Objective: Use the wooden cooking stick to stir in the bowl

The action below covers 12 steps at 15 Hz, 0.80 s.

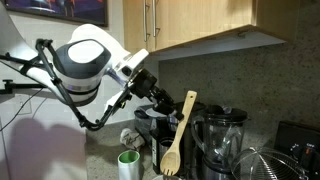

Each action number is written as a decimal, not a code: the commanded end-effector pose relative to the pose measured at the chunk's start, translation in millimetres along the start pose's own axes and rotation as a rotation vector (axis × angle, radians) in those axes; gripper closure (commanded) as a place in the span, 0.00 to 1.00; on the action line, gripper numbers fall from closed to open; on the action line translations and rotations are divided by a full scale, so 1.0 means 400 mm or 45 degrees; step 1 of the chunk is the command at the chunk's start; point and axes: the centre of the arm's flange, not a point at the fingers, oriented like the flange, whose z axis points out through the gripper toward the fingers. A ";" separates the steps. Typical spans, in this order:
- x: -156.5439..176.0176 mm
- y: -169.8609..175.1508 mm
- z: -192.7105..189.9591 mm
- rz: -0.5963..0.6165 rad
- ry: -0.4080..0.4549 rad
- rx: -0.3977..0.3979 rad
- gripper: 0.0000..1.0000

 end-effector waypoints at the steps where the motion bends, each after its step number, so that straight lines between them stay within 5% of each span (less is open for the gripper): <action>1: -0.059 0.000 0.055 0.005 0.014 -0.031 0.93; 12: -0.161 0.006 0.157 0.021 0.011 -0.084 0.93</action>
